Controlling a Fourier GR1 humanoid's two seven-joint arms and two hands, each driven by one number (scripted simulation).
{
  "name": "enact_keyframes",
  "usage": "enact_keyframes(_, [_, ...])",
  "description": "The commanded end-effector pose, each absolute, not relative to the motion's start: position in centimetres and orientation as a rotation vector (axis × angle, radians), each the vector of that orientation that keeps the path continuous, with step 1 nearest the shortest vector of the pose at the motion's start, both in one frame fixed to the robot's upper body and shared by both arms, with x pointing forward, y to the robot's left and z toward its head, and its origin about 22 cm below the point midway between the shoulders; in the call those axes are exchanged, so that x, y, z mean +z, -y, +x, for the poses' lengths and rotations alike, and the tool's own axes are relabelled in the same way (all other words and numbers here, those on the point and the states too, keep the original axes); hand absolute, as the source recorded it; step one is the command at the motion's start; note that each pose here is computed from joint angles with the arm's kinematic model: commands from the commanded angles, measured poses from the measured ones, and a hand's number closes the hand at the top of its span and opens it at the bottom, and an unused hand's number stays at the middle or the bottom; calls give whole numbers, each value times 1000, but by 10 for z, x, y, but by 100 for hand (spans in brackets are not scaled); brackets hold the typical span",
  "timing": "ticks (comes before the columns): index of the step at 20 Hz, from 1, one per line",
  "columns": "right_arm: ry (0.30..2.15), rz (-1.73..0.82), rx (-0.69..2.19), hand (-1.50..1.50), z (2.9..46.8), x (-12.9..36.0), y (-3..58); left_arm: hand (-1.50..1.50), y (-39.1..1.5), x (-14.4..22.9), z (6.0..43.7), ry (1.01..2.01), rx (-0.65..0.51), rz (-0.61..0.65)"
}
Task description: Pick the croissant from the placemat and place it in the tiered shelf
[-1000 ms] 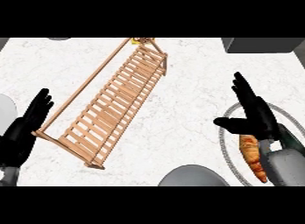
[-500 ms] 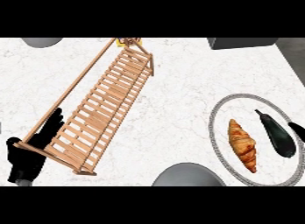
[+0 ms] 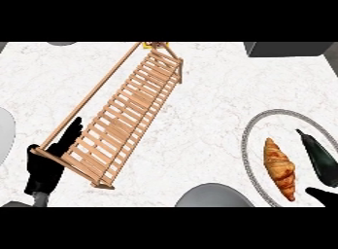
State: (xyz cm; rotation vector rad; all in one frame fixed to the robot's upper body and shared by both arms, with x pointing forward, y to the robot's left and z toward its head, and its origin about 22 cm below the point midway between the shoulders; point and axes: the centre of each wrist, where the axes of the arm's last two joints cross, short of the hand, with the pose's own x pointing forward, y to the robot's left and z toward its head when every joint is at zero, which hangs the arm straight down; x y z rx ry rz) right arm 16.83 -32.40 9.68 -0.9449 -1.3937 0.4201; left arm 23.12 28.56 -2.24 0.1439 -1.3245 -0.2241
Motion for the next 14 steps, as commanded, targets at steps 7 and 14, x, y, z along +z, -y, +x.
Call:
enact_keyframes(7, [782,-1356,812,-150,159,118,321,0,-267,-23,239,1320,-298,111])
enact_keyframes(14, [573,-1498,801,-150,172,114,271,0,-258,-32,238,1338,-345,78])
